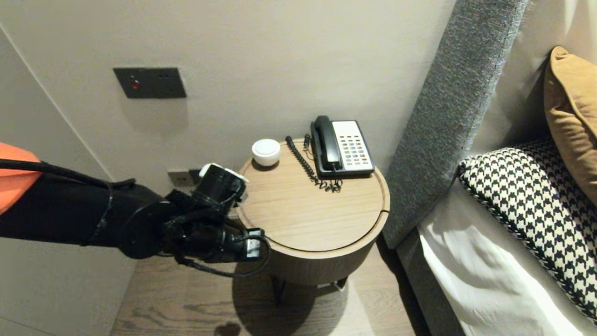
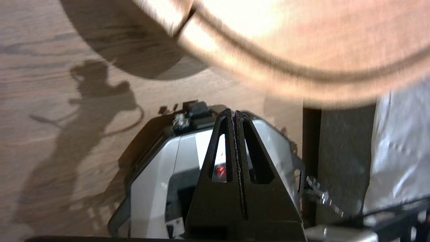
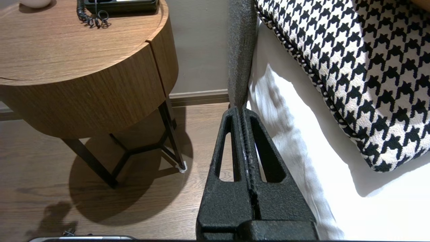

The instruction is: Close the nightstand drawer, then open the nightstand drawer

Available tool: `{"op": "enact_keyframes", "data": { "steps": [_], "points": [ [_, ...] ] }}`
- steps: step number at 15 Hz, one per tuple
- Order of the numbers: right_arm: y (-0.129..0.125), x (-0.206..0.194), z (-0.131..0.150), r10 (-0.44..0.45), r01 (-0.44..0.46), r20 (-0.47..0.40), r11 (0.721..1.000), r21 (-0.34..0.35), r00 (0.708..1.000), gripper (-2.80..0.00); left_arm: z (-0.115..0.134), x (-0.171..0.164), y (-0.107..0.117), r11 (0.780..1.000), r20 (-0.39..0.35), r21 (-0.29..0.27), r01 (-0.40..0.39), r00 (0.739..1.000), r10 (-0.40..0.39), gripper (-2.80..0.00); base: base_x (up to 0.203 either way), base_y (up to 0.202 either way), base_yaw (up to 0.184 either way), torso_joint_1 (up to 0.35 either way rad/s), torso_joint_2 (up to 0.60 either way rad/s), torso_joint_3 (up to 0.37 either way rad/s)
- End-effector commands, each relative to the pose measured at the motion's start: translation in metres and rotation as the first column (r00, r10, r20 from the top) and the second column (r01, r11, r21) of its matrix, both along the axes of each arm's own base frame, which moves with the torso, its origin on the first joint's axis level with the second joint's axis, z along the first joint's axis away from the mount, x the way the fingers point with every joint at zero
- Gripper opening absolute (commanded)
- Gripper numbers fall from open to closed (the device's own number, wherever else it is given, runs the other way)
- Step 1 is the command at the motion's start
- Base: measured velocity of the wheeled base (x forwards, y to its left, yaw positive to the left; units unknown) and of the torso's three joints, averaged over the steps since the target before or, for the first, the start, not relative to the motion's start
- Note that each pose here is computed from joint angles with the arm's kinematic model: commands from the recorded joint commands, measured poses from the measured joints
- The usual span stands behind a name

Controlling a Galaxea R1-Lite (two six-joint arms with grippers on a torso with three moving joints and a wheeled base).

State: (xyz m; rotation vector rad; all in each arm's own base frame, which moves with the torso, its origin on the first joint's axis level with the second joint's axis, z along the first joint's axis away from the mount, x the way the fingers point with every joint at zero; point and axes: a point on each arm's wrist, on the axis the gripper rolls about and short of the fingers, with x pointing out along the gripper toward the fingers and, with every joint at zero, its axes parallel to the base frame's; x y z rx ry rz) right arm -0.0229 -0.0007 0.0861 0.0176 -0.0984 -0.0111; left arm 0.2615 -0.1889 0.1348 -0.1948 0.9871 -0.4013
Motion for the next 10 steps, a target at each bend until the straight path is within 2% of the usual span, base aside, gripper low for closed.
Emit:
{"op": "enact_keyframes", "data": {
  "steps": [1,4,7,10],
  "points": [
    [0.0,0.003,-0.011,0.0,0.0,-0.04,1.0,0.0,0.999,-2.8,0.027,-0.027,0.02,0.999,0.057,-0.036,-0.007,0.998,0.009,-2.8,0.0,0.0,0.0,0.0,0.0,0.0],
    [0.0,0.003,-0.011,0.0,0.0,-0.04,1.0,-0.001,0.999,-2.8,0.044,-0.054,0.053,0.995,0.14,-0.018,-0.094,0.986,0.095,-2.8,0.0,0.0,0.0,0.0,0.0,0.0],
    [0.0,0.003,-0.011,0.0,0.0,-0.04,1.0,-0.001,0.999,-2.8,0.058,-0.075,0.085,0.983,0.2,-0.024,-0.183,0.962,0.184,-2.8,0.0,0.0,0.0,0.0,0.0,0.0],
    [0.0,0.003,-0.011,0.001,-0.001,-0.04,1.0,-0.001,0.999,-2.8,0.078,-0.1,0.125,0.958,0.278,-0.039,-0.286,0.917,0.285,-2.8,0.0,0.0,0.0,0.0,0.0,0.0]
  ]
}}
